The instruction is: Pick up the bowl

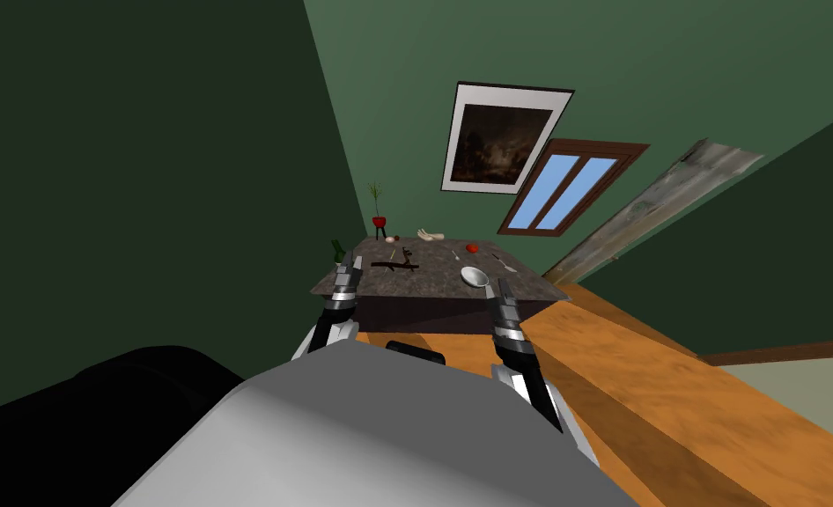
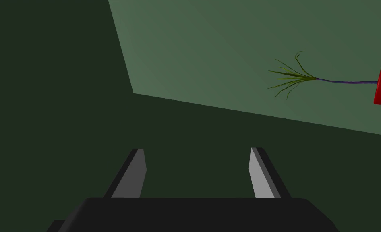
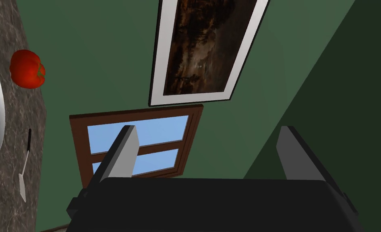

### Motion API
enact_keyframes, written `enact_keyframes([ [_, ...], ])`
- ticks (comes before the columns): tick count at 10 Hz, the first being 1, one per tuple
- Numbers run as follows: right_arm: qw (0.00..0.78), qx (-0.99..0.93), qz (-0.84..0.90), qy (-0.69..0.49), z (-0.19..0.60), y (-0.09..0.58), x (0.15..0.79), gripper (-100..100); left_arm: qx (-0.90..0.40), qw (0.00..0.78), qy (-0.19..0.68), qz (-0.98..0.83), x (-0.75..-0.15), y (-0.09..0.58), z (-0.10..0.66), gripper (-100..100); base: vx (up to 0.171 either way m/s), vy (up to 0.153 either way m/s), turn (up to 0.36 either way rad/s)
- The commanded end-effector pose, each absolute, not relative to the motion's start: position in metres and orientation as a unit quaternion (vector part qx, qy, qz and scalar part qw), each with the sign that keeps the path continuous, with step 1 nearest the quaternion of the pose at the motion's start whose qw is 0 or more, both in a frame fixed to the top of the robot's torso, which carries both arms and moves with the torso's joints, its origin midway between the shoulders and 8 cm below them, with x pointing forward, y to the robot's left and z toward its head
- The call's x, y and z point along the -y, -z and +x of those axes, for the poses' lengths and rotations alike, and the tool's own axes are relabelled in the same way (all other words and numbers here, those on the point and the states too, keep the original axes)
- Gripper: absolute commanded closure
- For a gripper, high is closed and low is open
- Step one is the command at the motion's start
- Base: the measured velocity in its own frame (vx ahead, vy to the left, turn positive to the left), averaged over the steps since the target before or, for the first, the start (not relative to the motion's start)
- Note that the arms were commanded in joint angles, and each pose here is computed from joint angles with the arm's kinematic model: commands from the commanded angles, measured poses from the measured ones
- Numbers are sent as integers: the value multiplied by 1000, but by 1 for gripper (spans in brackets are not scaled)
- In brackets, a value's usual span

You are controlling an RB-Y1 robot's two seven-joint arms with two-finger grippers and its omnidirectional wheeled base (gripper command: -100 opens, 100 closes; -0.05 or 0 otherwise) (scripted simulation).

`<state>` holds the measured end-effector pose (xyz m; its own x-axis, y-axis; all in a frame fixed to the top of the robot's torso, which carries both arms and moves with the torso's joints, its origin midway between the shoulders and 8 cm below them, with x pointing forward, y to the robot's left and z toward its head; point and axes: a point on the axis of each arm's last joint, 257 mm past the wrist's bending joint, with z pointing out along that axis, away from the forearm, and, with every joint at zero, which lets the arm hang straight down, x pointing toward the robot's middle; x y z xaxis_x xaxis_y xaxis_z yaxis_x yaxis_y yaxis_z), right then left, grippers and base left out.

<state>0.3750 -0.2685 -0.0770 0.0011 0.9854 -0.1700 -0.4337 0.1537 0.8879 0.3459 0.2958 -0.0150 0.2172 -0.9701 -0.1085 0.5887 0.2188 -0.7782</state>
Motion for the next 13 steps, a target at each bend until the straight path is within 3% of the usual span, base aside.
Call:
enact_keyframes([
  [1, 622, -456, 312, -555, 378, 96, 268, -100, -309, 717, 544, -308, -296, 15, 346, 0, -40, 49, -95],
  [13, 584, -626, 219, -468, 375, 183, 289, -100, -309, 717, 544, -308, -296, 15, 346, 0, -30, 36, -19],
])
